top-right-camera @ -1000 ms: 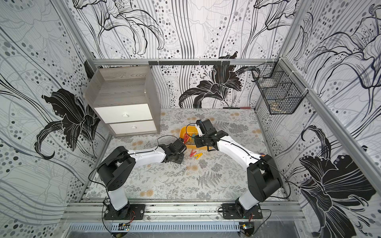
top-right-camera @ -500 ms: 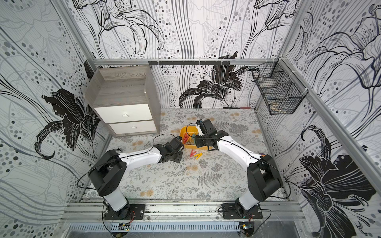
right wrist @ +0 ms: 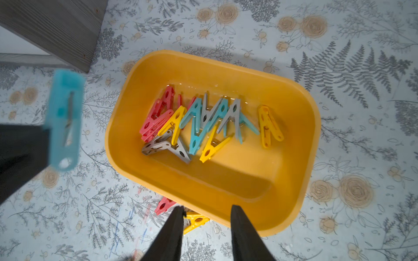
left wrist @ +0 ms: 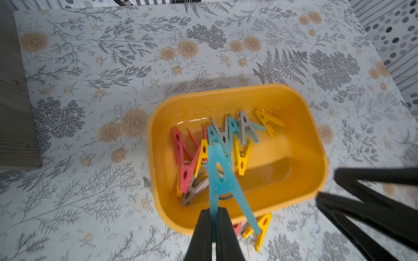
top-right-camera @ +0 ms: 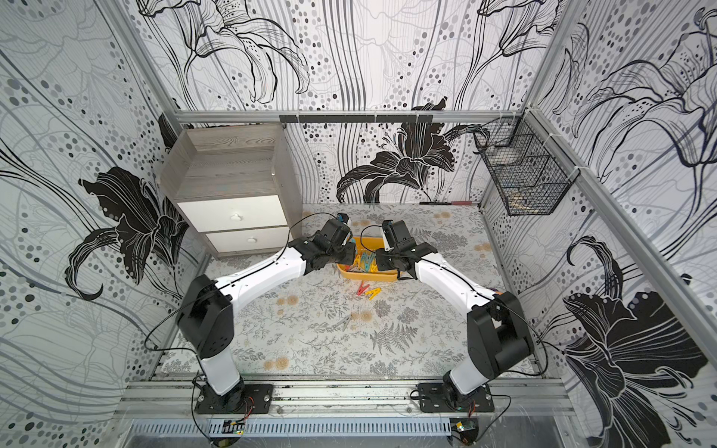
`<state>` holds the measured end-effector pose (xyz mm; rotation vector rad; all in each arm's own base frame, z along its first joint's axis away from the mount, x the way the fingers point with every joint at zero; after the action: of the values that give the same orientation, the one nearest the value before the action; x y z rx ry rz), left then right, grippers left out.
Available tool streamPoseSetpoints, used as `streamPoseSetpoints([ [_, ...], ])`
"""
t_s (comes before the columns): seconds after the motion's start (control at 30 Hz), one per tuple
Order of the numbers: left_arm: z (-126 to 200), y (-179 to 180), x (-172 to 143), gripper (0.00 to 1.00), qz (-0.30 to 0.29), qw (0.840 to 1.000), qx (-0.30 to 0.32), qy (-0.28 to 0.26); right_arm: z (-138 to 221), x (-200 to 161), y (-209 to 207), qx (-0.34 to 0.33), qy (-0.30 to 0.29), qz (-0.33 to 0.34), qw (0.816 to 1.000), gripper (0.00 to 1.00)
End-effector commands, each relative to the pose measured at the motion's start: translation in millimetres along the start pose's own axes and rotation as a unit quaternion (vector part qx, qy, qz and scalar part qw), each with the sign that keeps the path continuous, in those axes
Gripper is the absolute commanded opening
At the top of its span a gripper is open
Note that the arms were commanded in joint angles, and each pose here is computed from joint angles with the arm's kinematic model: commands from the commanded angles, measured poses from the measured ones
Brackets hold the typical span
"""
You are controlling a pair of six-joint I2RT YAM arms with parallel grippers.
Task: Put the clothespins into the storage box
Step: Place the clothespin in the storage box.
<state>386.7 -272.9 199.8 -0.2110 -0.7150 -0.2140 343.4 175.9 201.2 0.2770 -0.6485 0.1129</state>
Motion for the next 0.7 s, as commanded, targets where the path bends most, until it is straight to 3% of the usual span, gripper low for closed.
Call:
streamPoseSetpoints([
  [0.0,-32,4,2,0.08,0.009,1.0,0.002,0.019,10,3,-5,-0.007,-0.022,-0.016,1.0,0.4],
  [0.17,-68,7,6,0.08,0.008,0.999,0.008,0.032,8,-2,-8,-0.009,-0.016,-0.014,1.0,0.4],
  [0.67,-120,25,-21,0.13,0.005,0.992,0.089,0.09,0,-4,-7,-0.001,-0.006,-0.013,1.0,0.39],
])
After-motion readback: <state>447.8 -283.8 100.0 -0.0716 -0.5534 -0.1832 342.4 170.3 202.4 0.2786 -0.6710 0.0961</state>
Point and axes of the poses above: each gripper's point midway between its finger pads, its own z axis back along the fingers, its own y axis along the line the jaws close on, x = y × z, the point moved 6 cm from there along z, back along the fingers, and after that the axes turned 5 degrees about -z, right-handed, at the moved point
